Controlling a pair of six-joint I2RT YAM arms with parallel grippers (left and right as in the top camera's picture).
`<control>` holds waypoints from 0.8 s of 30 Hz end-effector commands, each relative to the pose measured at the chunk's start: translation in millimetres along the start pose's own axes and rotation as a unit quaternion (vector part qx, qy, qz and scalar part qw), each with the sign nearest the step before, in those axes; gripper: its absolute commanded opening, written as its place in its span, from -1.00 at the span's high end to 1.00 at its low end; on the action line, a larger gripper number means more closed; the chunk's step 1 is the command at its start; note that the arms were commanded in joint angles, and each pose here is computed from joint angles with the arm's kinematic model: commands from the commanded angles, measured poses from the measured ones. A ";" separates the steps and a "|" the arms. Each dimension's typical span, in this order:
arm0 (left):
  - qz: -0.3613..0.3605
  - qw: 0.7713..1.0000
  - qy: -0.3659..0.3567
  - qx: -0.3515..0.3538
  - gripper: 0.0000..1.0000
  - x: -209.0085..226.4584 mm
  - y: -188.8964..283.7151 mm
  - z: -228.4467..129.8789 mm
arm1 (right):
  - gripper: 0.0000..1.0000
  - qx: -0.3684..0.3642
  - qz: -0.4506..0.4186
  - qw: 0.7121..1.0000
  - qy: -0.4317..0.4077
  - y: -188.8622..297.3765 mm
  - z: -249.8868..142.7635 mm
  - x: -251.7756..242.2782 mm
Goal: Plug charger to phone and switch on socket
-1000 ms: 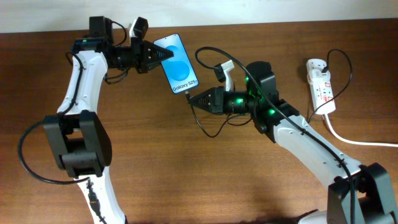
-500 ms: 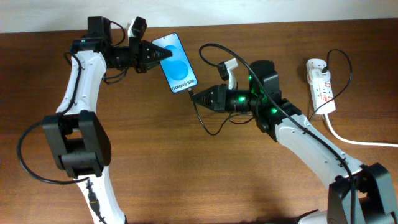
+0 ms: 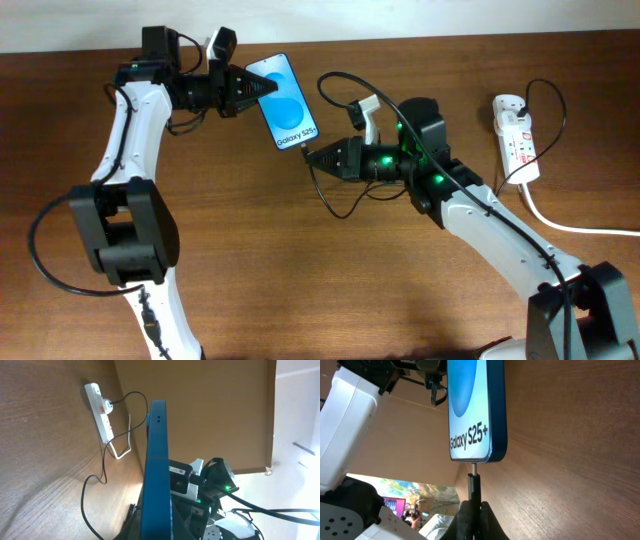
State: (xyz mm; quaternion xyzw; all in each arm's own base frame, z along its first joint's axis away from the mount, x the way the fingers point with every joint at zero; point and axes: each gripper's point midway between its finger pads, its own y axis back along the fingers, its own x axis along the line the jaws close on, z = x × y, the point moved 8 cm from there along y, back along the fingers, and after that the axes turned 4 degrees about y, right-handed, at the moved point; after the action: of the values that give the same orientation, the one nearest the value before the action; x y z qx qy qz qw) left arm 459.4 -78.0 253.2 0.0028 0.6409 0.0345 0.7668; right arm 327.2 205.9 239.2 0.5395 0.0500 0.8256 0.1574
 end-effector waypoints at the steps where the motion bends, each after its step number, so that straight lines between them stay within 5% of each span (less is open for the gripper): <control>1: -0.027 0.999 -0.014 0.010 1.00 -10.2 -4.4 -1.8 | 0.92 -0.004 -0.006 1.000 0.003 -2.3 -0.1 -1.9; 24: -0.016 0.999 -0.020 0.032 1.00 -9.5 -27.6 -6.2 | 0.92 -0.051 -0.020 0.998 0.000 13.5 18.3 -9.6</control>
State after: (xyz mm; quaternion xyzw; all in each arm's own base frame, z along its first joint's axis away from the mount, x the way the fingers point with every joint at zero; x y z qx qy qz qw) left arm 458.2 -94.7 252.4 0.0183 0.6334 0.0281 0.7731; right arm 327.4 199.2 235.8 0.5484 0.0489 0.8208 0.1524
